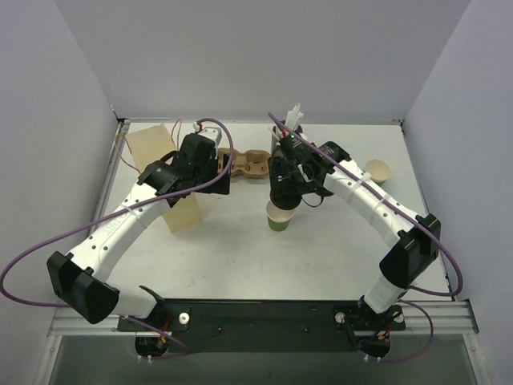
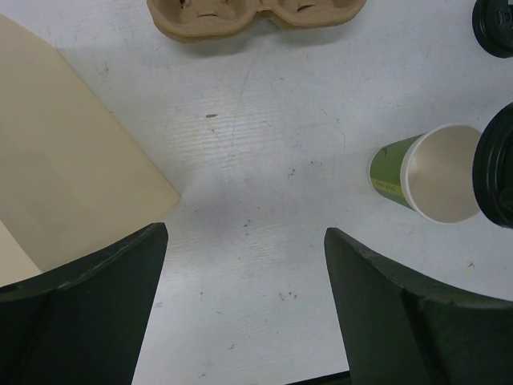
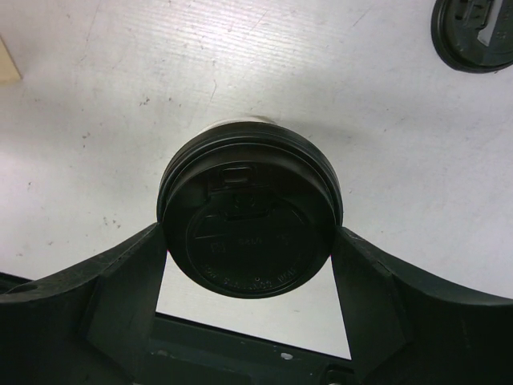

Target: Pack the takeout coffee

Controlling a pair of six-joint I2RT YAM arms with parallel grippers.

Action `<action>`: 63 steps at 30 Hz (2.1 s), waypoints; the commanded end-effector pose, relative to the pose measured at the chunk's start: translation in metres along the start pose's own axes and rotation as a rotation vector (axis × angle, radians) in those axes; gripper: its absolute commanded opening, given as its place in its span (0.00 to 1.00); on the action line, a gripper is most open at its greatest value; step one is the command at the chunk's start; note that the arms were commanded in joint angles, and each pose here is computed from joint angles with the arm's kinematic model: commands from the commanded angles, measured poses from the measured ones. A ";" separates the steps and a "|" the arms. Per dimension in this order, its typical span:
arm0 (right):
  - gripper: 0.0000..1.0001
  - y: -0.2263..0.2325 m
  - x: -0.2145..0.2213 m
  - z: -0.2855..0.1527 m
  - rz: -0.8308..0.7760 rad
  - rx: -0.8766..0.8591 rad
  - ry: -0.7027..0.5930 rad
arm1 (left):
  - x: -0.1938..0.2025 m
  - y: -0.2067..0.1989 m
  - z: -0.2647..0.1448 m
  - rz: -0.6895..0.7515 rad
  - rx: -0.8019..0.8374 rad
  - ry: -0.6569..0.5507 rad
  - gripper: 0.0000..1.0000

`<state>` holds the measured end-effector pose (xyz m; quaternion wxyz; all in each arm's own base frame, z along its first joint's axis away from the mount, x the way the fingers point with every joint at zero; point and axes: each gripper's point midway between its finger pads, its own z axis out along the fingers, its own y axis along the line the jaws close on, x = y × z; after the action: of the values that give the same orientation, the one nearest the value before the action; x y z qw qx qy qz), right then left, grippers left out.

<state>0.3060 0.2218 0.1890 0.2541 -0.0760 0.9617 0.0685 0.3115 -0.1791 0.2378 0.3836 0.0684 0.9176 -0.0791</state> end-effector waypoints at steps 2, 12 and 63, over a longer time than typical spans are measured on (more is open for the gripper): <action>0.65 0.003 0.015 0.004 -0.020 0.040 0.040 | -0.005 0.004 -0.012 -0.040 -0.002 -0.034 0.90; 0.65 0.008 0.020 0.021 -0.069 0.086 0.062 | -0.001 0.008 -0.016 -0.044 -0.008 -0.035 0.90; 0.65 0.009 0.046 0.048 -0.128 0.152 0.137 | -0.001 -0.003 0.001 -0.030 0.022 -0.012 0.90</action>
<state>0.2926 0.2437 0.1278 0.2020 -0.1204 0.9720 0.0002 0.3032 -0.1753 0.2287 0.3703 0.0572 0.9238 -0.0791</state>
